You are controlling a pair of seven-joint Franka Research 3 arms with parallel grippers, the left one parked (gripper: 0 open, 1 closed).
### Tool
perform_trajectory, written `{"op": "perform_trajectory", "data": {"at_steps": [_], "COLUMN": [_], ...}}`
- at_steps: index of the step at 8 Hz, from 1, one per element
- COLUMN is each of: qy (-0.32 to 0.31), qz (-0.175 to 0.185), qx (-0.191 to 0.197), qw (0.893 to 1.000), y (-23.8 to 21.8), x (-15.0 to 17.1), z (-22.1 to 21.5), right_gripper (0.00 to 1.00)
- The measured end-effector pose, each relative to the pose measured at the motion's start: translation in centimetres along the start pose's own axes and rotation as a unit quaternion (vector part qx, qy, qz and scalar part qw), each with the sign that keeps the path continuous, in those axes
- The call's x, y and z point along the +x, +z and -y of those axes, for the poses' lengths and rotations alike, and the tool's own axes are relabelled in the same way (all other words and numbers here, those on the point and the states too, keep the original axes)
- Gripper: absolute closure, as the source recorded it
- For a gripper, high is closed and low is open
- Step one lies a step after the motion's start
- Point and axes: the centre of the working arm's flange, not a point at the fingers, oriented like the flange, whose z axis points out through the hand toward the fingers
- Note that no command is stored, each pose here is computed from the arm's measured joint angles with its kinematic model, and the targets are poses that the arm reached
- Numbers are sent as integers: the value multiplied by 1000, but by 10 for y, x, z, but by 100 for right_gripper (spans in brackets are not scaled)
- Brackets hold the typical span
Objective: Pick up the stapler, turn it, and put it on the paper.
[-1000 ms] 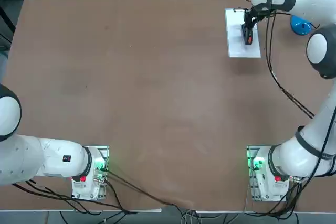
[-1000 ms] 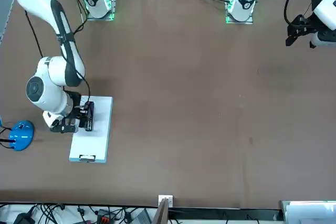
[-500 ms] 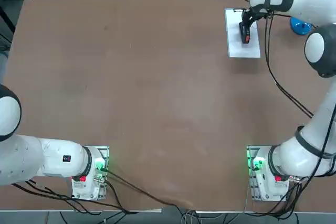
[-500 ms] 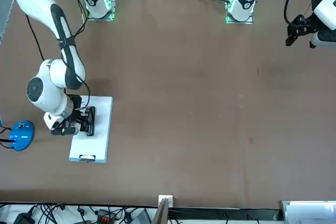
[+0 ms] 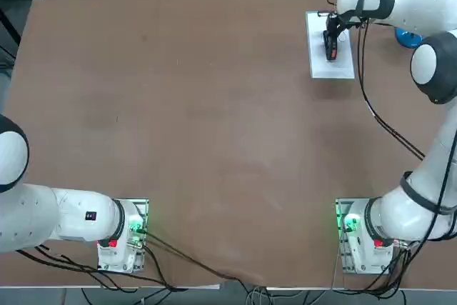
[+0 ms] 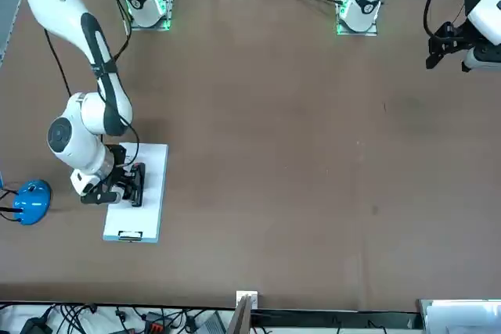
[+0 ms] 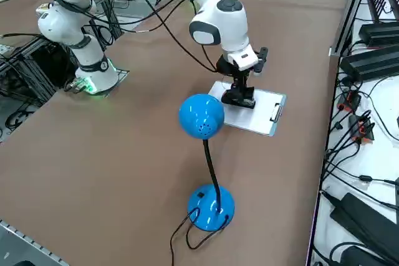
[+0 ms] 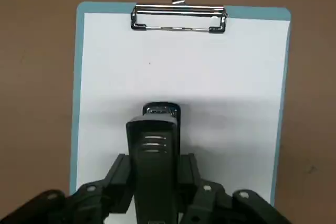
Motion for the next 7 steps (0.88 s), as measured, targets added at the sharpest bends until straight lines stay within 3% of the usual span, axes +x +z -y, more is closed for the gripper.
{"op": "perform_trajectory", "data": {"at_steps": [2, 4, 5, 7], "qy": [-4, -6, -6, -3], "qz": [-4, -4, 1, 14], "qx": [1, 3, 4, 8], "qw": [1000, 1000, 1000, 1000], "y": [-3, -37, -70, -164], "x": [2, 7, 9, 6], "z": [6, 8, 6, -6], "right_gripper": [44, 8, 0, 0]}}
